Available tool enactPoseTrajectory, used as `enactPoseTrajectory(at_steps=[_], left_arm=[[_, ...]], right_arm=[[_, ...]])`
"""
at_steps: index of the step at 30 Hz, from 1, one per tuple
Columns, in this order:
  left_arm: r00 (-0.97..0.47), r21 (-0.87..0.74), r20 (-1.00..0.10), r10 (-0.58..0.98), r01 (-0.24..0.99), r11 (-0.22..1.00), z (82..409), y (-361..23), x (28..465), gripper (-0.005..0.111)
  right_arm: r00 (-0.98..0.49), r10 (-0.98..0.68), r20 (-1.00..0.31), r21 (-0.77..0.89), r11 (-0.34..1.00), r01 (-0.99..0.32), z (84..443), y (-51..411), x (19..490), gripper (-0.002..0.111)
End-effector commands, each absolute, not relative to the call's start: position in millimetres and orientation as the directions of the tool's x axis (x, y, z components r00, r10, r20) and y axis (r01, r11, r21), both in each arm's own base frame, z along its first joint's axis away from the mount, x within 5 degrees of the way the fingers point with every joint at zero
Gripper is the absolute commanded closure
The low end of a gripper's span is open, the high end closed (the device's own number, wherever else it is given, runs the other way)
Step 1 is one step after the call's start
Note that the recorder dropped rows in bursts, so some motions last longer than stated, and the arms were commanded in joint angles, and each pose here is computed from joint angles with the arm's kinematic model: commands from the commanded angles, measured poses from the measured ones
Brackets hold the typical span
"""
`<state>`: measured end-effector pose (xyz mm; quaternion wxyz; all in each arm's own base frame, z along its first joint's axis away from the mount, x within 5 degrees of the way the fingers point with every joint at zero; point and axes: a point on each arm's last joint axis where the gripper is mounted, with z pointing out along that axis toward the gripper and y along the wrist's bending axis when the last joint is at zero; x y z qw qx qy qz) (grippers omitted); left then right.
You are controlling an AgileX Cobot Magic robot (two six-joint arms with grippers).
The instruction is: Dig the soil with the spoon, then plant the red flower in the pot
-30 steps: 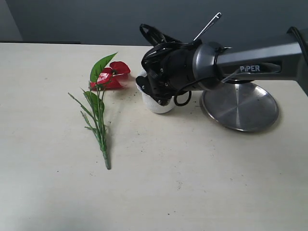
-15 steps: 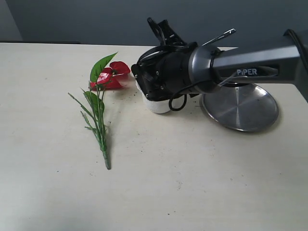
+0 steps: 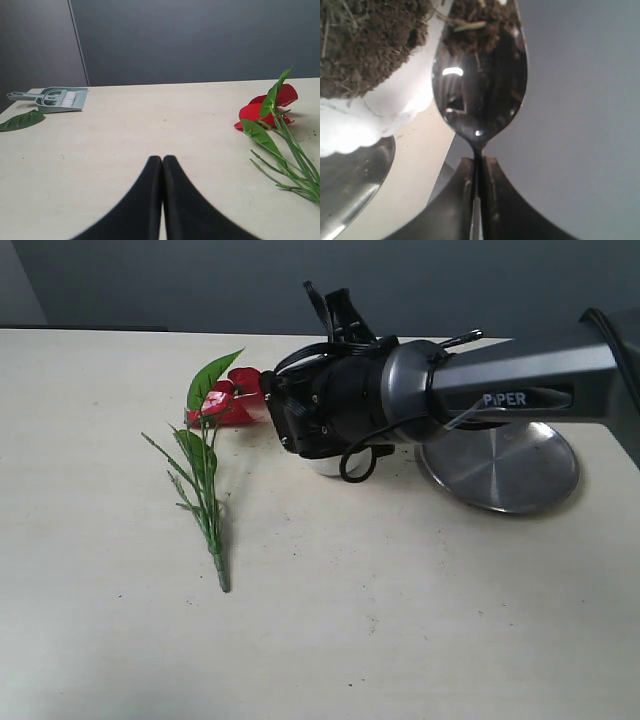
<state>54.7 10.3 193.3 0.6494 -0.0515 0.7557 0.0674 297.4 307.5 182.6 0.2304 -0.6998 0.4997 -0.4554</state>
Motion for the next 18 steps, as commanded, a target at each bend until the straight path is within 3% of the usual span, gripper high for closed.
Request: enactPoseTrajectory(at_steps=[1, 9, 18], left_arm=[[-0.152, 0.031, -0.988, 0.005, -0.166, 0.986, 191.7, 10.3, 54.5, 0.106], [-0.152, 0.031, -0.988, 0.005, -0.166, 0.986, 191.7, 10.3, 54.5, 0.106], [-0.152, 0.031, -0.988, 0.005, -0.166, 0.986, 191.7, 10.3, 54.5, 0.106]], right_arm=[[0.054, -0.926, 0.373, -0.79, -0.348, -0.505, 186.0, 305.6, 295.4, 0.109], [0.031, -0.926, 0.377, -0.793, -0.34, -0.506, 186.7, 303.7, 295.5, 0.109], [-0.056, -0.952, 0.3, -0.809, -0.223, -0.545, 182.8, 299.3, 294.6, 0.109]])
